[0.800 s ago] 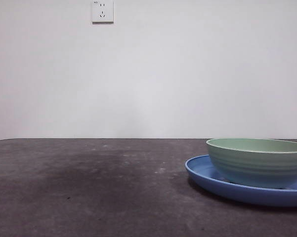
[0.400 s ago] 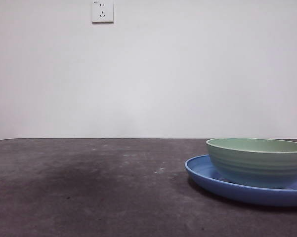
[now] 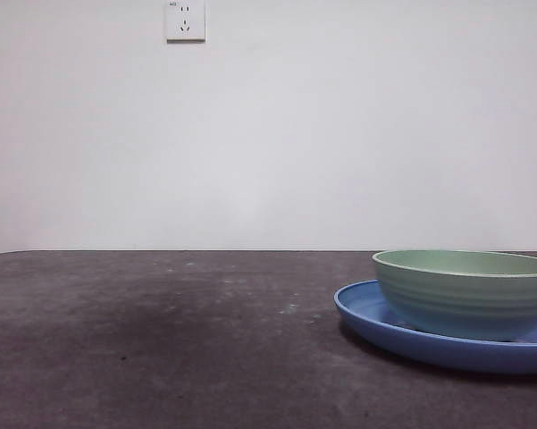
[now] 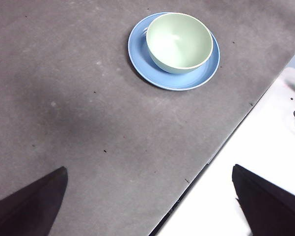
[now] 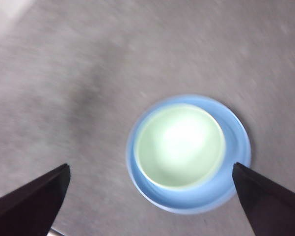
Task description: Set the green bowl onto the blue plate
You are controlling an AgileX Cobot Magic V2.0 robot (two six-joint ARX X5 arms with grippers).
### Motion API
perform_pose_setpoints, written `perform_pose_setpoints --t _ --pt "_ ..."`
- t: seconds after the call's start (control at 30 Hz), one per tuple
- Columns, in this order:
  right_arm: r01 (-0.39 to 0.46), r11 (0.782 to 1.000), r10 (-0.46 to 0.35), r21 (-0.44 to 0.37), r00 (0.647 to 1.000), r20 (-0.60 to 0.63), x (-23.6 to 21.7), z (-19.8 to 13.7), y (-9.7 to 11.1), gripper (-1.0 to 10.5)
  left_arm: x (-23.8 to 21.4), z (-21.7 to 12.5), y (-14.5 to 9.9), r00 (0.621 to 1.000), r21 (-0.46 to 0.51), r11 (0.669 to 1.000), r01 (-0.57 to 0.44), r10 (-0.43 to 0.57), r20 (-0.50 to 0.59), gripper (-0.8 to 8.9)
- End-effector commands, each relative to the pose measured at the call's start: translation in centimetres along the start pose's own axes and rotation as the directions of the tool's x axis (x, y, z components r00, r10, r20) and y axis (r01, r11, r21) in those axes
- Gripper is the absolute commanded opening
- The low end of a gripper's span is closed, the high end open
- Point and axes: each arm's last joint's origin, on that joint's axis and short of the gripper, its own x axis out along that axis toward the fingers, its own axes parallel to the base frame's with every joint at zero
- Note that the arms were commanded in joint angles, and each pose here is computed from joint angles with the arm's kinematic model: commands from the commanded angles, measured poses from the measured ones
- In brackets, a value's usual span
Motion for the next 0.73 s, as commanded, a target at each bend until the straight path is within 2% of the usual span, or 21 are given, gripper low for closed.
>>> perform_pose_setpoints --t 0.03,0.17,0.27,0.43,0.53,0.73 --pt "0.041 0.998 -0.037 0.056 0.997 -0.067 1.4 0.9 -0.9 6.2 -0.1 0.3 -0.1 1.000 0.016 1.000 0.004 -0.004 0.010 6.57" --pt "0.095 0.989 -0.074 0.117 0.983 -0.169 3.9 1.9 -2.8 5.5 -0.1 0.3 -0.1 1.000 0.015 1.000 0.004 -0.004 0.009 6.57" --pt "0.110 0.979 -0.067 0.171 0.969 -0.236 5.9 2.5 -4.6 5.3 -0.1 0.2 -0.1 1.000 0.015 1.000 0.004 -0.004 0.007 6.57" --pt "0.169 0.956 -0.081 0.242 0.939 -0.336 9.0 3.1 -8.0 3.8 -0.1 0.1 -0.1 1.000 0.014 1.000 0.004 -0.004 -0.005 6.57" --pt "0.190 0.946 -0.082 0.261 0.923 -0.376 10.6 3.2 -9.7 3.0 -0.1 0.0 -0.1 1.000 0.013 1.000 0.004 -0.004 -0.012 6.57" --pt "0.206 0.940 -0.072 0.271 0.899 -0.432 13.3 3.1 -12.0 2.8 -0.1 0.0 -0.1 1.000 0.013 1.000 0.004 -0.004 -0.012 6.57"
